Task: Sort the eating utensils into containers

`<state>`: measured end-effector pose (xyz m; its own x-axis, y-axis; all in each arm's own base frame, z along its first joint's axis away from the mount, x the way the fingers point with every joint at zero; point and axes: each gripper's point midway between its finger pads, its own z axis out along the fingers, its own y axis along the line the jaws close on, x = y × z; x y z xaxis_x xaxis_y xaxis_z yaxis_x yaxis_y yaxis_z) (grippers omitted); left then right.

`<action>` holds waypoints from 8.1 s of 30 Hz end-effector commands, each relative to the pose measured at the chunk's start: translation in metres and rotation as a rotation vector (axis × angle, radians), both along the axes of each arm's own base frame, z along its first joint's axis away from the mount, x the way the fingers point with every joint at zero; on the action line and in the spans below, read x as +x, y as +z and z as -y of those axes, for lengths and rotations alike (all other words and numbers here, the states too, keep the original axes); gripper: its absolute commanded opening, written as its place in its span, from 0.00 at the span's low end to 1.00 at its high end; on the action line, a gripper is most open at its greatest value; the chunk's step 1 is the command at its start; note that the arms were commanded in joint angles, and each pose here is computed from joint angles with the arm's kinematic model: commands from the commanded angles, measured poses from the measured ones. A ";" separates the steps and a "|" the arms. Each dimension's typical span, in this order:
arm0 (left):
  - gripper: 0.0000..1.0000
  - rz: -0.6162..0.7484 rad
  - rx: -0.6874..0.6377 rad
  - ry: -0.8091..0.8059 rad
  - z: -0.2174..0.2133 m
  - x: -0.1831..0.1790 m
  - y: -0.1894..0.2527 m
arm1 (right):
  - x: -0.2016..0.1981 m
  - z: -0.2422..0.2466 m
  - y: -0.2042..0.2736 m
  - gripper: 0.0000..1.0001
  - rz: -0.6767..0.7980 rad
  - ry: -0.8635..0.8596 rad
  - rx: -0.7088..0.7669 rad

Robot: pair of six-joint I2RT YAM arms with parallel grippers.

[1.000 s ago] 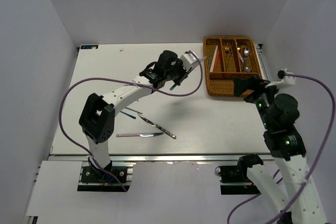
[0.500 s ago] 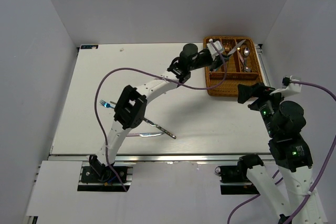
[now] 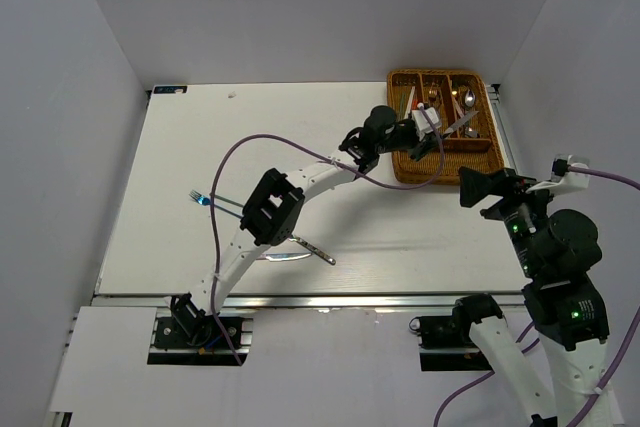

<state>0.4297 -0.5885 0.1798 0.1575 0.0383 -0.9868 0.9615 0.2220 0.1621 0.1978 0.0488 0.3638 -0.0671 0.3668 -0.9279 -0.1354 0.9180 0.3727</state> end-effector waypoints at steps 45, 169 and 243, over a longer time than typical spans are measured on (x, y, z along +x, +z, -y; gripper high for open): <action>0.98 -0.586 -0.294 1.575 -0.357 -0.056 0.111 | 0.053 -0.036 -0.041 0.89 -0.193 0.136 -0.070; 0.98 -0.536 -0.489 2.320 -0.703 -0.224 0.054 | 0.057 -0.348 -0.250 0.87 -0.183 1.233 -0.949; 0.98 -0.679 -0.312 2.028 -0.661 -0.183 0.027 | 0.295 0.019 -0.161 0.00 -0.370 -0.488 0.652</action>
<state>0.2453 0.0745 0.2044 -0.1684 -0.4749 -0.8638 -0.7026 0.6724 -0.2327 0.4624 0.0249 0.1421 -0.3062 0.7321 -0.6085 0.4711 0.6720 0.5715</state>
